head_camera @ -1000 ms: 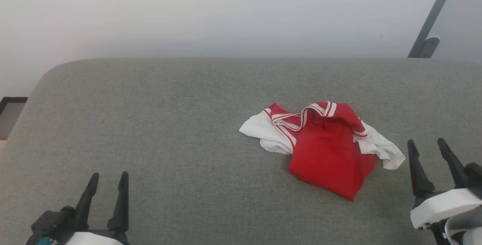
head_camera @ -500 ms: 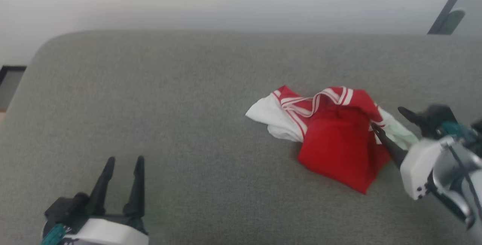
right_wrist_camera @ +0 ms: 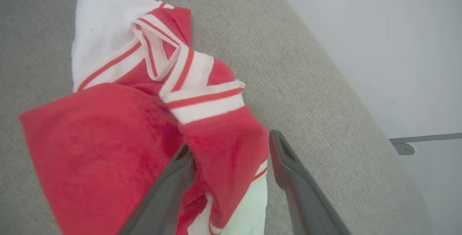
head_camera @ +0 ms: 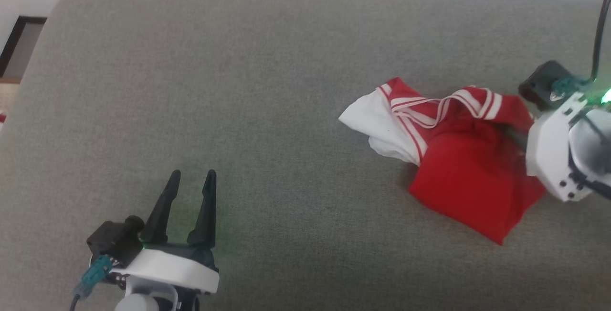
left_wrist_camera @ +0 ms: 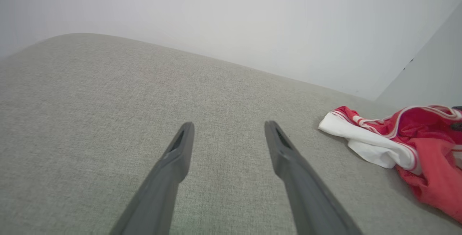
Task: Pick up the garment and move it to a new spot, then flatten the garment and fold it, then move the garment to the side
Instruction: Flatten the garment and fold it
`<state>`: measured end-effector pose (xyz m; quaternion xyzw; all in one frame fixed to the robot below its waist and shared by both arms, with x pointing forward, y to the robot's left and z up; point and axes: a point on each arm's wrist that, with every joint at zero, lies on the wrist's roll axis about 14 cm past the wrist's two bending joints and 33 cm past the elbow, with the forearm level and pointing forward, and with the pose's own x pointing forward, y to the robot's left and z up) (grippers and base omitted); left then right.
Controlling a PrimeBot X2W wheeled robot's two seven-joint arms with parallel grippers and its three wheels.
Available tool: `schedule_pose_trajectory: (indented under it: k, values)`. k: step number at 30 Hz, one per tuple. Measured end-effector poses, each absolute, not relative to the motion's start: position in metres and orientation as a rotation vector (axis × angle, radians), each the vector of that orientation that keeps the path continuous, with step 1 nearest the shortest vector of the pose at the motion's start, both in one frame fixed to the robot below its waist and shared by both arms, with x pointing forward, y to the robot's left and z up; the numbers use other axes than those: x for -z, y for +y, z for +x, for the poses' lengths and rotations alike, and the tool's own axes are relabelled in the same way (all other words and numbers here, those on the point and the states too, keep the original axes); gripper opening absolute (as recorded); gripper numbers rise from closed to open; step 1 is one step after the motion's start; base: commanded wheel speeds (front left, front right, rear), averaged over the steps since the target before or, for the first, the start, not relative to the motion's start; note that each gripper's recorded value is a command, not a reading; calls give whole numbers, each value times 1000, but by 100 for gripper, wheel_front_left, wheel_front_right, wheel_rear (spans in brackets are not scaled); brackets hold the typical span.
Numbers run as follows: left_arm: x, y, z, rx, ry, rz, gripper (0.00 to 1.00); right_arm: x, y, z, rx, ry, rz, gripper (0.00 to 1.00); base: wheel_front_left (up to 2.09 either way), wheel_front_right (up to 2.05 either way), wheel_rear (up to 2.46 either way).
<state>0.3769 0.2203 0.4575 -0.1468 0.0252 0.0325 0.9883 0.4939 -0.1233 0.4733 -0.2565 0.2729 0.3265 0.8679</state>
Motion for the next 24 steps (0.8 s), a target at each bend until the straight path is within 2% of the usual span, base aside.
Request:
schedule_pose_trajectory:
  k: [1, 2, 3, 10, 15, 20, 24]
  values:
    - [-455, 221, 377, -68, 56, -295, 100, -471, -124, 497, -684, 581, -539, 42, 0, 0, 0]
    - [-455, 221, 379, -71, 57, -297, 100, -469, -125, 502, -676, 589, -517, 14, 0, 0, 0]
    - [-454, 222, 381, -73, 57, -298, 100, -469, -126, 508, -665, 594, -491, 0, 0, 0, 0]
    - [-446, 216, 401, -45, 76, -290, 100, -472, -155, 563, -520, 568, -393, 0, 0, 0, 0]
    - [-438, 209, 422, -1, 90, -279, 100, -450, -196, 608, -340, 604, -309, 0, 0, 0, 0]
    - [-430, 209, 431, 6, 108, -272, 100, -424, -223, 635, -206, 623, -213, 0, 0, 0, 0]
    - [-426, 217, 432, -9, 119, -263, 100, -400, -216, 641, -187, 635, -162, 0, 0, 0, 0]
